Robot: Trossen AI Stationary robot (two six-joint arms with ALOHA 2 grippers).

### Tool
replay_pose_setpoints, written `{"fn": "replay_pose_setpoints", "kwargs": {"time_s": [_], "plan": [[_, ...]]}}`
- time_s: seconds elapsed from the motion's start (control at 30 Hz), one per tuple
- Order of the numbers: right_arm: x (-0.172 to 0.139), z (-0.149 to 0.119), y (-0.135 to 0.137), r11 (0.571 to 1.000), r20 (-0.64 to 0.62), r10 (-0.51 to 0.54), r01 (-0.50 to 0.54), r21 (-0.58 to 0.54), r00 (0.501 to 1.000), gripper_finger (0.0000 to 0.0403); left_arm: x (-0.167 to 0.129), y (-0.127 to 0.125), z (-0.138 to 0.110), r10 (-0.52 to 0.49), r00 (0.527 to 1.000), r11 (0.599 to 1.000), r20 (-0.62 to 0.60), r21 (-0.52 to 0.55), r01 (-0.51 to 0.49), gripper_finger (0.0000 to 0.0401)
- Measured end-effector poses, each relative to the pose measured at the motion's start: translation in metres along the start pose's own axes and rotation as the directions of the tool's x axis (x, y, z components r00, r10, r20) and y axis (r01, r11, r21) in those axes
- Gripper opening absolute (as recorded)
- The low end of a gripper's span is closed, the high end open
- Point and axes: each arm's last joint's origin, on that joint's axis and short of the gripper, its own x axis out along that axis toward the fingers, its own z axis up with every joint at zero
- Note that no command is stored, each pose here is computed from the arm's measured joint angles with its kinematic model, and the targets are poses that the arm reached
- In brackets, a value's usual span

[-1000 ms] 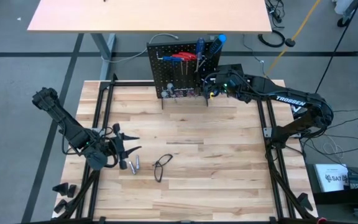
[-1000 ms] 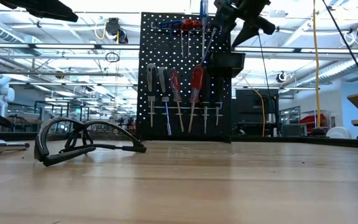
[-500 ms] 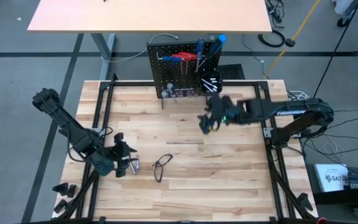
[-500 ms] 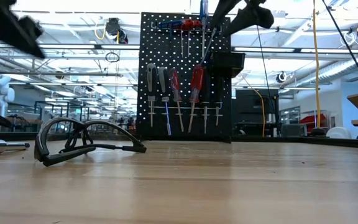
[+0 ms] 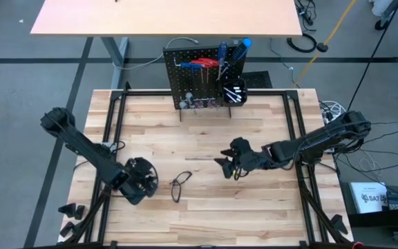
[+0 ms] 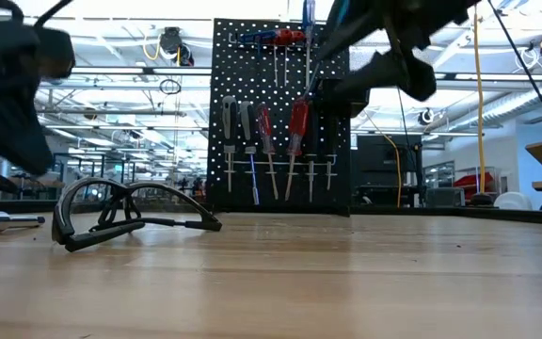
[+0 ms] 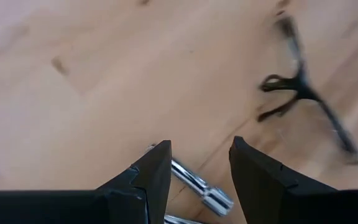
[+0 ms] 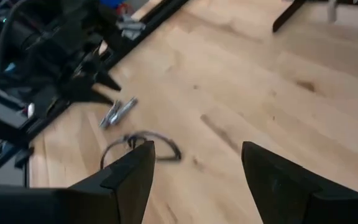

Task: Hang tools onto peg board
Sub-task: Put the right extension bar into the black bin on the peg board

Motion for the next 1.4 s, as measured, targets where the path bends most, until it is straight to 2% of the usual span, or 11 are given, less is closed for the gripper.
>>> {"fn": "replay_pose_setpoints", "kwargs": {"time_s": [0.2, 0.47, 1.07, 1.4], "plan": [[-0.001, -0.015, -0.004, 0.999, -0.046, 0.01, -0.011, -0.036, 0.999, 0.0233, 0.016, -0.003, -0.009, 0.074, 0.997, 0.994, -0.006, -0.079, -0.075, 0.0164], [-0.011, -0.026, 0.005, 0.995, -0.028, 0.035, -0.037, -0.098, 0.999, 0.0233, 0.025, -0.004, -0.014, 0.104, 0.995, 0.975, -0.009, -0.196, -0.104, 0.0164], [-0.017, -0.033, 0.01, 0.991, -0.004, 0.035, -0.035, -0.129, 0.999, 0.0233, 0.035, -0.009, -0.022, 0.104, 0.99, 0.968, -0.099, -0.22, -0.124, 0.0164], [-0.017, -0.031, 0.012, 0.991, 0.014, 0.049, -0.047, -0.128, 0.999, 0.0233, 0.047, -0.014, -0.028, 0.145, 0.988, 0.981, -0.05, -0.121, -0.151, 0.0154]]}}
